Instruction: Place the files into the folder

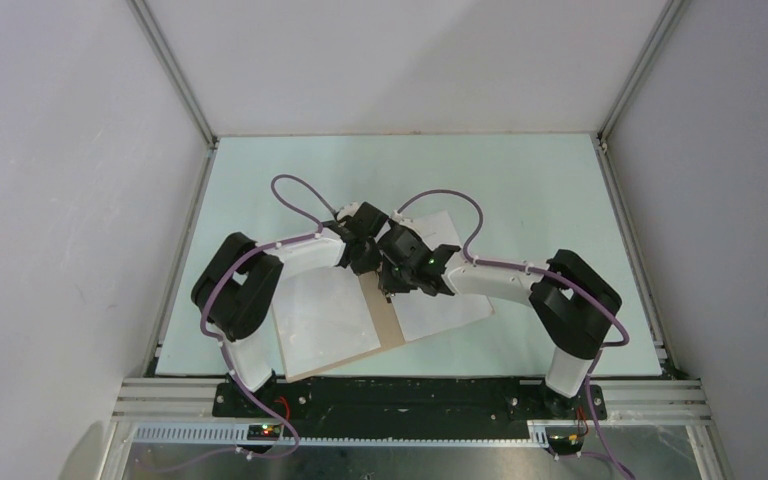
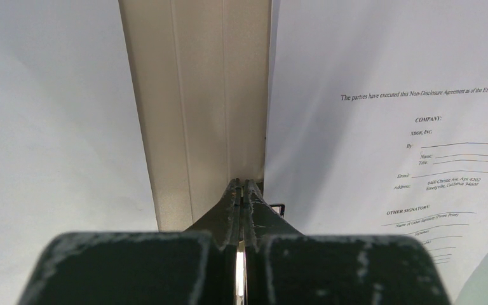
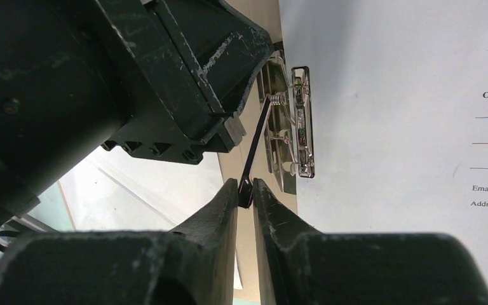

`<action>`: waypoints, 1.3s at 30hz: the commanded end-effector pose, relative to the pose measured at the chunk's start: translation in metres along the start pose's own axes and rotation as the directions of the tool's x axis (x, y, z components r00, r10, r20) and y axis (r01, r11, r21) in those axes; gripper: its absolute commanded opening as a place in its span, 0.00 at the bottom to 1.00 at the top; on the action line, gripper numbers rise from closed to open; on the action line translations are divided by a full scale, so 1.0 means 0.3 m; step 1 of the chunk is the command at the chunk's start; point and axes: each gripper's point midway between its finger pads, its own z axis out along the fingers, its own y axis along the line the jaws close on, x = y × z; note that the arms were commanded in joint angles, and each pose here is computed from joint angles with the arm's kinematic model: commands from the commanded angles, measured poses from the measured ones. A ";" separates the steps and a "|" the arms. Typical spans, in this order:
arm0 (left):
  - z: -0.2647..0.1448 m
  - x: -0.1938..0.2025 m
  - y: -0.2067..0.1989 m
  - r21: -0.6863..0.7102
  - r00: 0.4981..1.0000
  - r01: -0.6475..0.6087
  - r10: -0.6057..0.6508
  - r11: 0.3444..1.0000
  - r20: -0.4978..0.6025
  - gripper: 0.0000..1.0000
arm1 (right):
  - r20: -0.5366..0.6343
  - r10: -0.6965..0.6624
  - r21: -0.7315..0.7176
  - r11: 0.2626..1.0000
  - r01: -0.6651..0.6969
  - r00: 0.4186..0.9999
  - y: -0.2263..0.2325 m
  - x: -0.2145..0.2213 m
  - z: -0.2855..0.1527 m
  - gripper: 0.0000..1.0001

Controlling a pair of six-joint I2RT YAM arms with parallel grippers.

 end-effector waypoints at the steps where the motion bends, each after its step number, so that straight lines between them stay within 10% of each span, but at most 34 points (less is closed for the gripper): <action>1: 0.050 0.116 0.099 -0.101 0.996 -0.020 0.010 0.995 -0.093 0.00 | -0.083 -0.067 0.048 0.996 0.071 0.994 -0.033 0.092 0.007 0.19; 39: 0.105 0.148 0.169 -0.158 0.990 -0.048 0.026 0.986 -0.141 0.00 | -0.166 -0.184 0.331 0.915 0.230 0.969 -0.333 0.241 0.017 0.15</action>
